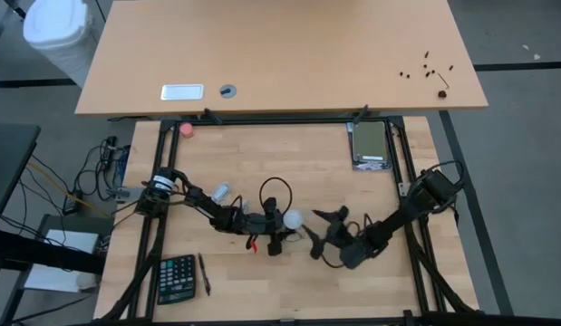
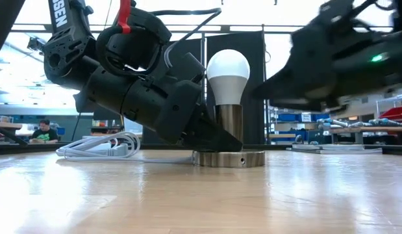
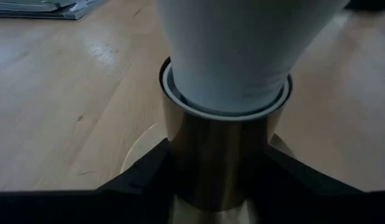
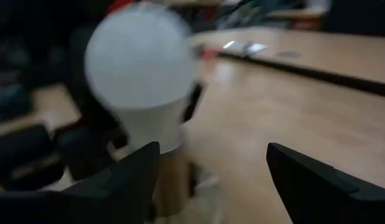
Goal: Screw lightbulb
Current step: Remove the lightbulb from the lamp
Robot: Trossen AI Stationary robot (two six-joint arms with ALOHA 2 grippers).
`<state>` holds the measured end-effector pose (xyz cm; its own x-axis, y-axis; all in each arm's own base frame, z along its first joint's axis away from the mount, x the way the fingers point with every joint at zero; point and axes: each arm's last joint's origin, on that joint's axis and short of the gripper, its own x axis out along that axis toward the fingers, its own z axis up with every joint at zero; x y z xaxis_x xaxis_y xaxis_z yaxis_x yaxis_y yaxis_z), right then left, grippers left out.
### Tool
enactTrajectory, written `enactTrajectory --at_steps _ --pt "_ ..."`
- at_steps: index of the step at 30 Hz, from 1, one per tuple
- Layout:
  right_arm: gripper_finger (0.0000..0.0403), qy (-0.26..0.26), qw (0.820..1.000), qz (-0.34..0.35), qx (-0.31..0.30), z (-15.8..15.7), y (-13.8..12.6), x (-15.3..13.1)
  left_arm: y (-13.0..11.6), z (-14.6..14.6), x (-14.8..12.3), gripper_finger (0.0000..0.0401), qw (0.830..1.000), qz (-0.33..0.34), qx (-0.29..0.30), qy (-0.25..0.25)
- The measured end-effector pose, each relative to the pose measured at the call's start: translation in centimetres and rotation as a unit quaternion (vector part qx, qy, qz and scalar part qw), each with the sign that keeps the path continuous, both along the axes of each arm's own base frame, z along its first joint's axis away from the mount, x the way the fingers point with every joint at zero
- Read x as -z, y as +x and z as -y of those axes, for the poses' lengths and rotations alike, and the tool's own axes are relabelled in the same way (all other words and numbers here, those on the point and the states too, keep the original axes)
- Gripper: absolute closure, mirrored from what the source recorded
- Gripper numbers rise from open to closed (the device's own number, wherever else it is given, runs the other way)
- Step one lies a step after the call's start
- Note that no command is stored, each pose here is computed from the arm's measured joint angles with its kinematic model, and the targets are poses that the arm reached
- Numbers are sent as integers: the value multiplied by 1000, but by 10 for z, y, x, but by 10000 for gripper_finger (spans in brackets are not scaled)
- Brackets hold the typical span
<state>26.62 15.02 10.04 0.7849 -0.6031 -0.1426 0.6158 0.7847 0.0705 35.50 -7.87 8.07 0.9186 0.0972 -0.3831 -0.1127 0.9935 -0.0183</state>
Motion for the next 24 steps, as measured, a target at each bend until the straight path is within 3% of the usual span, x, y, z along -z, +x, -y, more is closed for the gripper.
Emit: enactTrajectory --at_steps 2,5,14,24 --pt "97 -1 1000 20 17 -9 -8 -1 0 0 0 205 1000 -1 0 0" --pt "97 17 999 15 -24 -15 -7 -2 0 0 0 205 1000 -1 0 0" --pt "97 56 995 -17 -85 16 20 -2 0 0 0 205 1000 -1 0 0" --pt "97 28 994 -4 -104 26 31 -5 0 0 0 205 1000 -1 0 0"
